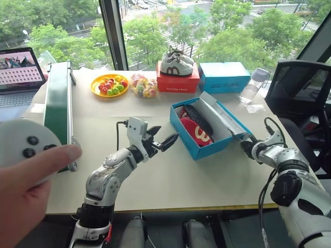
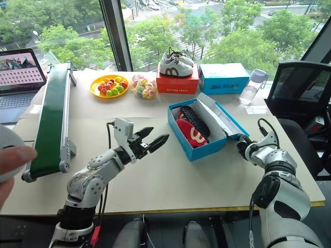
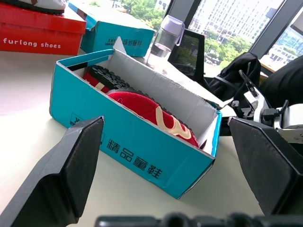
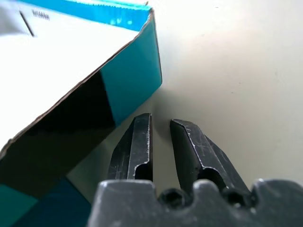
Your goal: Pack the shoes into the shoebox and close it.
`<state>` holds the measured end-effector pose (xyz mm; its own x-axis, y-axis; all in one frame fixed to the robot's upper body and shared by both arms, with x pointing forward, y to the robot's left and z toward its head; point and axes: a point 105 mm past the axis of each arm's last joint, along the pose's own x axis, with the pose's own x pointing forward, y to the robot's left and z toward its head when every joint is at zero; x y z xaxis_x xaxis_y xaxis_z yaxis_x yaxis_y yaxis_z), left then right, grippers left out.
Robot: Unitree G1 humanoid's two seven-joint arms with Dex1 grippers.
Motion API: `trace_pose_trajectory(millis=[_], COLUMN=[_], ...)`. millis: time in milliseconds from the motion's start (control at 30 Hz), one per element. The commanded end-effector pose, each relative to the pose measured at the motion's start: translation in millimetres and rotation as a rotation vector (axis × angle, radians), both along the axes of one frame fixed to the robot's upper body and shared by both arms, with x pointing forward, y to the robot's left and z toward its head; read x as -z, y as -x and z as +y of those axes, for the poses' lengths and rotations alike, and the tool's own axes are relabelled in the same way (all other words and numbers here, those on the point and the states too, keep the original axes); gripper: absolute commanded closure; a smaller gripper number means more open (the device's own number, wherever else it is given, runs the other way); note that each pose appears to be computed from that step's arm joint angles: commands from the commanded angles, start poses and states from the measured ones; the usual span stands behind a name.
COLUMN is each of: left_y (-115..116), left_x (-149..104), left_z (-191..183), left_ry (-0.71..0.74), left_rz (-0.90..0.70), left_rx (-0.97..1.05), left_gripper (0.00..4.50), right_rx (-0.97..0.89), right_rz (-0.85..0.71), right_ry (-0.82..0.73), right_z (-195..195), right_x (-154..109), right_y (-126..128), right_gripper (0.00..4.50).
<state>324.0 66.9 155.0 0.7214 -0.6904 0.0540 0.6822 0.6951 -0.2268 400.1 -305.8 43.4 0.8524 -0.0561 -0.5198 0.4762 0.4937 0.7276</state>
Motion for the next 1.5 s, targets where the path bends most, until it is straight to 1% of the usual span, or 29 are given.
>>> trace_pose_trajectory(millis=[33, 100, 233, 367, 467, 533, 567, 600, 633, 700, 767, 800, 900, 933, 967, 1000, 1033, 1067, 1100, 1167, 1200, 1267, 1333, 1467, 1500], left_y=[1, 1, -1, -1, -1, 0, 0, 1, 1, 2, 3, 3, 4, 4, 4, 4, 4, 3, 3, 3, 3, 3, 4, 4, 4], left_x=[-17, -19, -20, -20, -20, -19, -19, -19, -19, -19, -18, -18, -18, -18, -18, -18, -18, -18, -18, -18, -18, -17, -17, -17, -18], left_z=[-5, -5, -3, -3, -3, -4, -5, -5, -6, -5, -5, -5, -5, -4, -4, -3, -3, -2, -2, -3, -3, -4, -5, -4, -4], left_ry=[0.006, 0.003, -0.004, -0.019, -0.017, -0.017, -0.016, -0.017, -0.017, -0.017, -0.017, -0.017, -0.019, -0.019, -0.021, -0.022, -0.024, -0.025, -0.025, -0.024, -0.024, -0.021, -0.019, -0.018, -0.018], left_rz=[-0.057, -0.059, -0.061, -0.064, -0.062, -0.060, -0.059, -0.058, -0.057, -0.057, -0.054, -0.053, -0.051, -0.050, -0.050, -0.049, -0.048, -0.047, -0.047, -0.047, -0.047, -0.046, -0.046, -0.047, -0.048], left_rx=[0.029, 0.034, 0.037, 0.045, 0.047, 0.050, 0.053, 0.054, 0.055, 0.056, 0.057, 0.058, 0.058, 0.057, 0.057, 0.056, 0.055, 0.054, 0.053, 0.053, 0.053, 0.054, 0.054, 0.051, 0.050], left_gripper=[0.00, 0.00, 0.00, 0.00, 0.00, 0.00, 0.00, 0.00, 0.00, 0.00, 0.00, 0.00, 0.00, 0.00, 0.00, 0.00, 0.00, 0.00, 0.00, 0.00, 0.00, 0.00, 0.00, 0.00, 0.00], right_rx=[0.133, 0.149, 0.164, 0.141, 0.102, 0.086, 0.082, 0.074, 0.069, -0.018, -0.236, -0.348, -0.639, -0.725, -0.853, -0.981, -1.107, -1.195, -1.245, -1.253, -1.231, -1.188, -1.144, -1.153, -1.132], right_rz=[-0.115, -0.161, -0.227, -0.295, -0.379, -0.501, -0.593, -0.675, -0.723, -0.853, -0.974, -1.013, -1.050, -1.055, -1.060, -1.047, -1.001, -0.950, -0.909, -0.842, -0.805, -0.786, -0.837, -0.927, -0.962], right_ry=[-0.205, -0.275, -0.331, -0.296, -0.267, -0.189, -0.130, -0.119, -0.120, -0.116, 0.013, 0.065, 0.193, 0.220, 0.243, 0.275, 0.320, 0.374, 0.430, 0.529, 0.597, 0.669, 0.637, 0.570, 0.534], right_z=[8, 12, 17, 20, 22, 16, 11, 10, 9, 17, 41, 54, 92, 104, 120, 136, 151, 161, 165, 167, 166, 166, 171, 186, 188], right_x=[-4, -7, -14, -36, -55, -79, -96, -112, -121, -144, -165, -171, -174, -173, -173, -168, -158, -147, -139, -130, -126, -128, -142, -164, -174], right_y=[-9, -12, -18, -29, -36, -42, -44, -45, -45, -44, -40, -35, -15, -6, 8, 22, 34, 42, 45, 37, 27, 11, -1, -8, -11], right_gripper=[3.43, 3.43, 3.43, 3.43, 3.43, 3.43, 3.43, 3.43, 3.43, 3.43, 3.43, 3.43, 3.43, 3.43, 3.43, 3.43, 3.43, 3.43, 3.43, 3.43, 3.43, 3.43, 3.43, 3.43, 3.43])
